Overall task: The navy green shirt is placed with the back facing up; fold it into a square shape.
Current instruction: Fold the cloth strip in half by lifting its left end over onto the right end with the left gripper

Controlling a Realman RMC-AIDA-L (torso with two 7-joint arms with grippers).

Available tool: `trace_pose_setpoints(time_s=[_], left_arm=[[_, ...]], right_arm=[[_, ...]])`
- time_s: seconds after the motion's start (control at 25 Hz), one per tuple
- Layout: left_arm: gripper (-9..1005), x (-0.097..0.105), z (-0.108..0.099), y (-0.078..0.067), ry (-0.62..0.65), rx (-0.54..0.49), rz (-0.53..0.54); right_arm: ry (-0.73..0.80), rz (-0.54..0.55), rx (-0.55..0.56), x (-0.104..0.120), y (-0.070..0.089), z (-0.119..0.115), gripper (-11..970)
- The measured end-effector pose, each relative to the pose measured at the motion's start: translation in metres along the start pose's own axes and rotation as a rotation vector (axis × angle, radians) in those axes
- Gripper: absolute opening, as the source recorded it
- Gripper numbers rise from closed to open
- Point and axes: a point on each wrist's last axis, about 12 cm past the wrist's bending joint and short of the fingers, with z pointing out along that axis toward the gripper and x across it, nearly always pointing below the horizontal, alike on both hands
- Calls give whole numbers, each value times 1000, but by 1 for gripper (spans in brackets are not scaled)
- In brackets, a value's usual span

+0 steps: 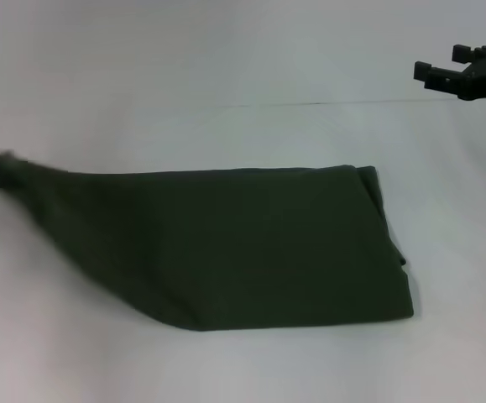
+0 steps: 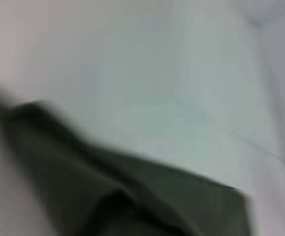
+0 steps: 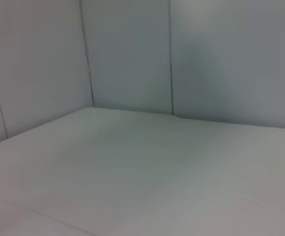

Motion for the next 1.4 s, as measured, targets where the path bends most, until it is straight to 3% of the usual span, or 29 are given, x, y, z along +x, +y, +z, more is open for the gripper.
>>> trace_pose_setpoints(time_s=[0.08, 0.12, 0.16, 0.24, 0.32, 0.44, 0.56, 0.6, 0.8, 1.04, 1.28, 1.4], left_arm=[[44, -17, 20, -34, 32, 70, 126], [44, -30, 42, -63, 66, 114, 222], [44, -30, 42, -63, 66, 114, 222], [44, -40, 75, -95, 120, 139, 319], [45, -44, 103, -118, 169, 148, 382], [45, -37, 150, -151, 245, 148, 478], [45, -13, 195, -178, 324, 147, 581], [45, -13, 195, -178, 324, 147, 581], [45, 27, 231, -196, 357, 213, 639], [44, 62, 258, -196, 395, 299, 594], [44, 74, 263, -186, 412, 298, 550], [45, 82, 266, -173, 413, 277, 505]], right_arm=[[2, 5, 9, 2, -1, -1, 858], [3, 10, 15, 3, -2, -2, 858], [3, 18, 21, 4, -3, -3, 858], [6, 33, 39, 7, -6, -6, 858], [13, 52, 62, 11, -9, -10, 858], [22, 78, 94, 16, -15, -16, 858], [30, 104, 124, 20, -21, -23, 858], [31, 110, 132, 21, -23, -25, 858], [39, 122, 179, 22, -32, -31, 858], [41, 114, 203, 20, -35, -31, 858], [43, 92, 198, 16, -32, -23, 857], [40, 88, 195, 13, -31, -20, 857]])
